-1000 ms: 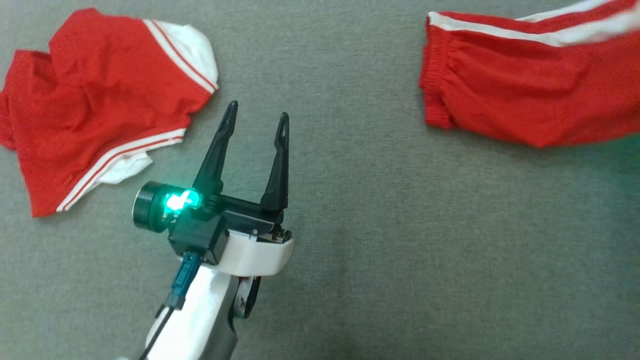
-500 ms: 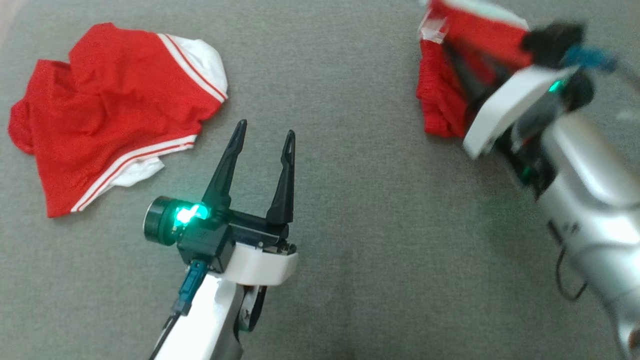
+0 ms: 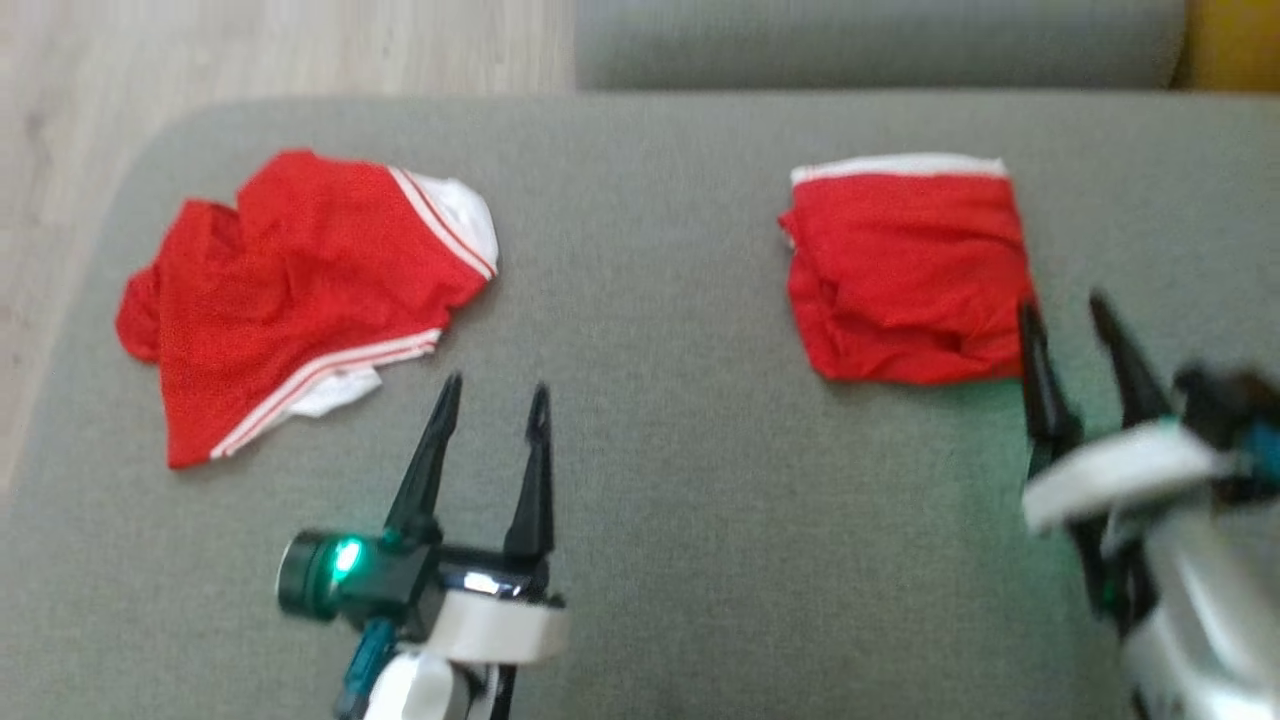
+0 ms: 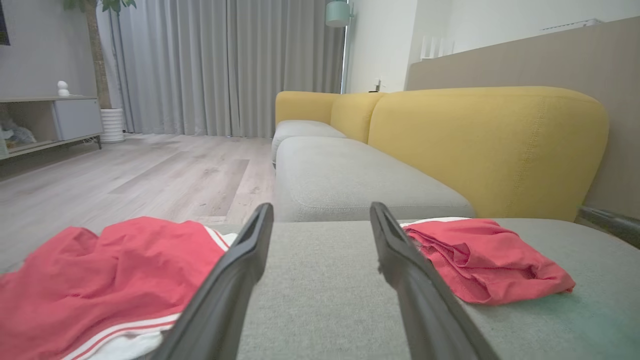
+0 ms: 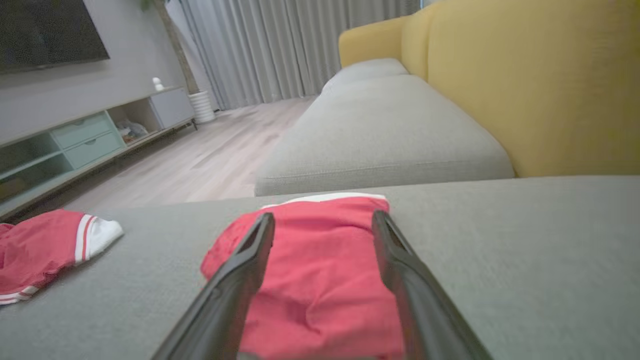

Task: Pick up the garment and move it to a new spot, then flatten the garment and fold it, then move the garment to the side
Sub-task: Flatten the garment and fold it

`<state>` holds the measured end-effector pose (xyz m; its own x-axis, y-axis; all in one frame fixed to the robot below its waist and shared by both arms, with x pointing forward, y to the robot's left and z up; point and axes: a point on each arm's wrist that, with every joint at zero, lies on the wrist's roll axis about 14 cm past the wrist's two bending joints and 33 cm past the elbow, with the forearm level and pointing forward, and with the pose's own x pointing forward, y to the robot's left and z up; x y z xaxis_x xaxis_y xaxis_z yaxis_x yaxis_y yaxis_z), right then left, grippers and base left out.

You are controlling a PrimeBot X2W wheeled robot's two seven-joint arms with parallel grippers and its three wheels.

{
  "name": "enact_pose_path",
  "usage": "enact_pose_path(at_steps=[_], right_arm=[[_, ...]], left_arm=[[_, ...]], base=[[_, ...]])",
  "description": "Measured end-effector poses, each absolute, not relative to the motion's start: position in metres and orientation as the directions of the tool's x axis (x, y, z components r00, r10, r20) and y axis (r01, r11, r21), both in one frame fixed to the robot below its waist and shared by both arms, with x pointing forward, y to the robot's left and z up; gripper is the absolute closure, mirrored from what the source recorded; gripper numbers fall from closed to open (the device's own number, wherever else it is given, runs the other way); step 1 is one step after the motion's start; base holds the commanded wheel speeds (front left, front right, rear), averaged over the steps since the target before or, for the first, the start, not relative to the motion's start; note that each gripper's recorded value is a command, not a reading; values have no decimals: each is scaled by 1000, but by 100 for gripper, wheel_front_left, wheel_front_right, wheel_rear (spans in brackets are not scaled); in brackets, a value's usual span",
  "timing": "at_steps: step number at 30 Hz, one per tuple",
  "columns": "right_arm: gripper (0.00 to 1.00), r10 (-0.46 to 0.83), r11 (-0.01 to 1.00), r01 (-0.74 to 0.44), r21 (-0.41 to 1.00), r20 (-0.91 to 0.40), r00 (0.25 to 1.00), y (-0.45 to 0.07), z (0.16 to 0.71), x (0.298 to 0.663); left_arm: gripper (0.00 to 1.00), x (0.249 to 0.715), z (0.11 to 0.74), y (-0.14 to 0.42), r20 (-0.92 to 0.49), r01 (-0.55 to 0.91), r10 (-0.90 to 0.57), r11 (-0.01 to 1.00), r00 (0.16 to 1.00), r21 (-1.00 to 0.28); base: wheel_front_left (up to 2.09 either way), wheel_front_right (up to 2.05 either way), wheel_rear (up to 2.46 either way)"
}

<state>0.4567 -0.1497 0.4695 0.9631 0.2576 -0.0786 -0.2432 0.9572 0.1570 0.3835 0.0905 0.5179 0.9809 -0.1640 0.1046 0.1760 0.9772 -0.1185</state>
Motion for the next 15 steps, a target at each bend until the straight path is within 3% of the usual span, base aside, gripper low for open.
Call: enact_pose_path(at_steps=[3,8,15], right_arm=[[0,240,958,-229,172,-46,970,-149,474,415],[0,196,966,-187,178,-34,980,-155,473,377],[0,168,968,-154,198,-55,984,-157,464,347]], left_arm=[[0,365,516,102,99,138,-128,985,987,-102],[0,347,515,114,96,101,-92,990,991,-96],[0,328,500,120,57,80,-76,994,995,-74]], base=[[0,0,0],[0,0,0],[0,0,0]])
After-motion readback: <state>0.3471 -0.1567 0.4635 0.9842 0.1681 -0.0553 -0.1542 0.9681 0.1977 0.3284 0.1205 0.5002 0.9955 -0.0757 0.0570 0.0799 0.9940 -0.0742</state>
